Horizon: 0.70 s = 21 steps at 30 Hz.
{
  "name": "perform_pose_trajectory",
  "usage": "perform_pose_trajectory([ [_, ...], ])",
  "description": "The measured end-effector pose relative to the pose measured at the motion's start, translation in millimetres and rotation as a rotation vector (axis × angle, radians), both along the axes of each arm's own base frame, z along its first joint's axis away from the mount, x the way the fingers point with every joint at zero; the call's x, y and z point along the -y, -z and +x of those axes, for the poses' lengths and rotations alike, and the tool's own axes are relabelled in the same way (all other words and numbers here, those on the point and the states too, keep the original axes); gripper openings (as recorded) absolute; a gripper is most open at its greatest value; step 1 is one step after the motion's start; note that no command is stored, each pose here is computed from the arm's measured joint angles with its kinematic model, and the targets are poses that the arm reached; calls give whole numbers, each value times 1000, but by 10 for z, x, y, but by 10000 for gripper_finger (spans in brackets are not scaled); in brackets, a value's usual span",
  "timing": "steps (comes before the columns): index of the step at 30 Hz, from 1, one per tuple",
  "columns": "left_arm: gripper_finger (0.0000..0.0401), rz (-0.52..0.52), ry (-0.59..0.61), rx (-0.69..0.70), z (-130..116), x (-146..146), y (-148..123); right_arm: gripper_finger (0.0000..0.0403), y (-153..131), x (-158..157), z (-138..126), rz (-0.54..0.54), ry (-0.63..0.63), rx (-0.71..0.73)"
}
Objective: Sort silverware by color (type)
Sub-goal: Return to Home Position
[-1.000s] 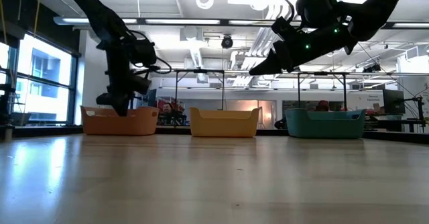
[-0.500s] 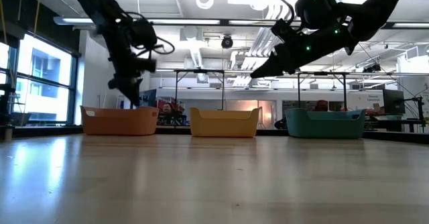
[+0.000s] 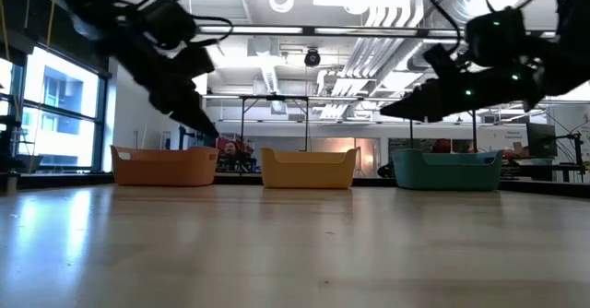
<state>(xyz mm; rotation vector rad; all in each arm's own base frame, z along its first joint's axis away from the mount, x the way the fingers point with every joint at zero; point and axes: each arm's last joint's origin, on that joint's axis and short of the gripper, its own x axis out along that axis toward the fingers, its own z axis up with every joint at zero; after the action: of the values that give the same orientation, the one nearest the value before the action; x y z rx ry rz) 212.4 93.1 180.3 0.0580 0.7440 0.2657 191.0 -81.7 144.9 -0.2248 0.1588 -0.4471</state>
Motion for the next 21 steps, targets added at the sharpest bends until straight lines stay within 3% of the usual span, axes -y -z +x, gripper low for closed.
perform_pose_trajectory([
  [9, 0, 13, 125, 375, -500, 277, 321, 0, 141, -61, -348, 12, 30, 75],
  [21, 0, 63, 120, 605, -894, 396, 261, 0, 103, -85, -371, 66, -29, 87],
])
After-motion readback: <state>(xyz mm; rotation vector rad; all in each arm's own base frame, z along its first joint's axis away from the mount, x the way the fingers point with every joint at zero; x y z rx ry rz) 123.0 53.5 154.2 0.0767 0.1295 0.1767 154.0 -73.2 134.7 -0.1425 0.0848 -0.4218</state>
